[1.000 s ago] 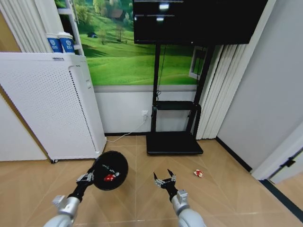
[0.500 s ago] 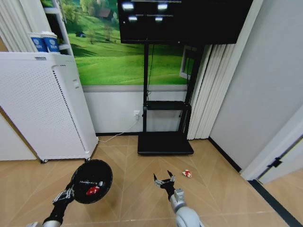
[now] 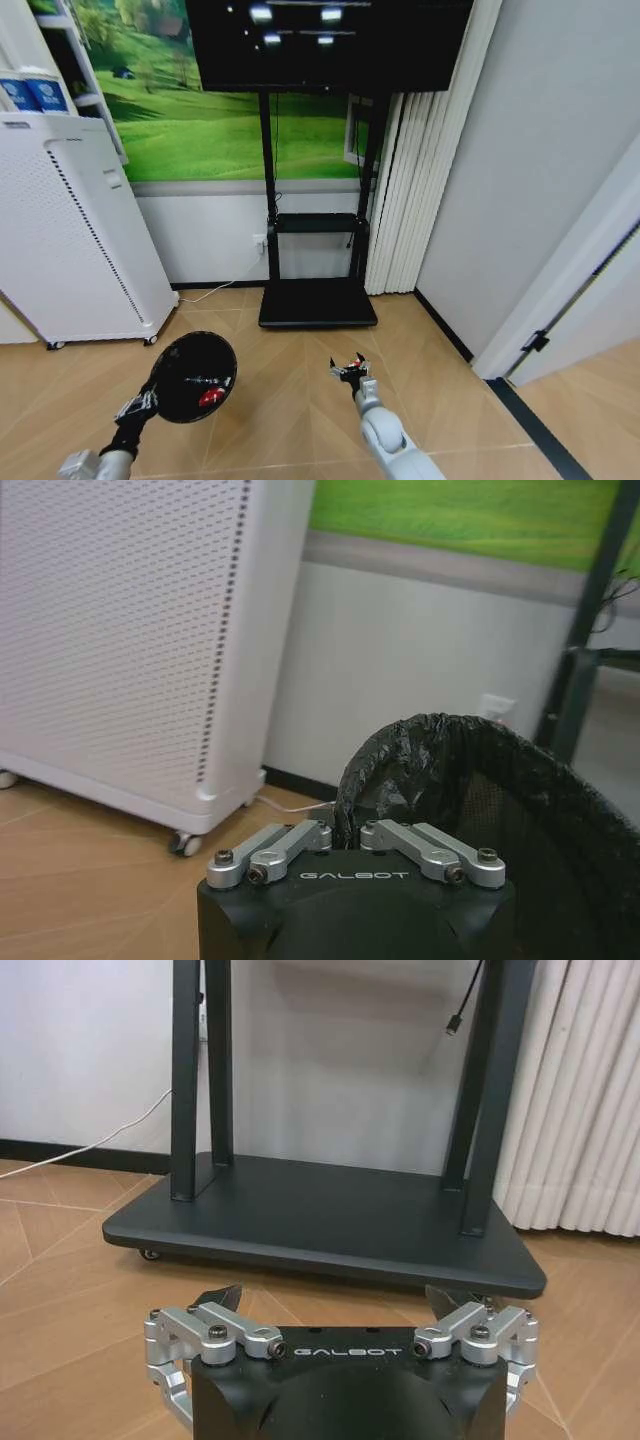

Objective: Pick up the trash bin and place the garbage on the floor into it.

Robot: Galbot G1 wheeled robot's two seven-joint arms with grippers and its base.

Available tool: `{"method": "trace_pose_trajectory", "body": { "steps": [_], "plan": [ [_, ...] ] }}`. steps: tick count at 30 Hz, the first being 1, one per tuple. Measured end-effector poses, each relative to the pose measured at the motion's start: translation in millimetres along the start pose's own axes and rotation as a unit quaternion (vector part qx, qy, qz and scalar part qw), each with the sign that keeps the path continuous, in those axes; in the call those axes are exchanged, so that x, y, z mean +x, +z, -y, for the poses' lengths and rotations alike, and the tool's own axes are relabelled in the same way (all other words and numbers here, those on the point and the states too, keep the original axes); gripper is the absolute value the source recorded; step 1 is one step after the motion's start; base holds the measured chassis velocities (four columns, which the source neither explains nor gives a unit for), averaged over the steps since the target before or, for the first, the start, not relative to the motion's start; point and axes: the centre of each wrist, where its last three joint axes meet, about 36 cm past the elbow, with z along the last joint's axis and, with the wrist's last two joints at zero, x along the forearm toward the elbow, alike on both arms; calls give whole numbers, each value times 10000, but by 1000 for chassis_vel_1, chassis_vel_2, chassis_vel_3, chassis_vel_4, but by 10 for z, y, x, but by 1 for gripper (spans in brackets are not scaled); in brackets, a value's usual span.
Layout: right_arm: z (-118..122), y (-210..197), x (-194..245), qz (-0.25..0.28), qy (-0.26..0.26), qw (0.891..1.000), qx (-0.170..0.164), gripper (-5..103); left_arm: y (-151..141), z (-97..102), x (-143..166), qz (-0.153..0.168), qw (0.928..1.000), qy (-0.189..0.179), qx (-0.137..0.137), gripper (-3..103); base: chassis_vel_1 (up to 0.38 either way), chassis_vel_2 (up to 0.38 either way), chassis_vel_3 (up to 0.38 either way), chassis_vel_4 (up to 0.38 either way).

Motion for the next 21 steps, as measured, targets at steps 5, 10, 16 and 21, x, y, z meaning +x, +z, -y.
{"method": "trace_pose_trajectory", "body": {
  "steps": [5, 10, 16, 21],
  "plan": [
    [-7, -10, -139, -70, -55, 10000, -26, 100, -34, -166, 70, -172, 9992, -345, -82, 7, 63, 78, -47, -54],
    [-54, -96, -299, -191, -119, 9997, 29, 100, -34, -296, 250, -304, 9977, -598, -94, 7, 0, 0, 0, 0],
    [-71, -124, -378, -199, -144, 9997, 65, 100, 40, -350, 473, -414, 9966, -711, -40, 7, -15, -13, 27, 11],
    [-67, -84, -356, -245, -144, 9996, 69, 100, 83, -346, 524, -399, 9967, -708, -54, 7, -48, 40, 41, -30]
  ]
}}
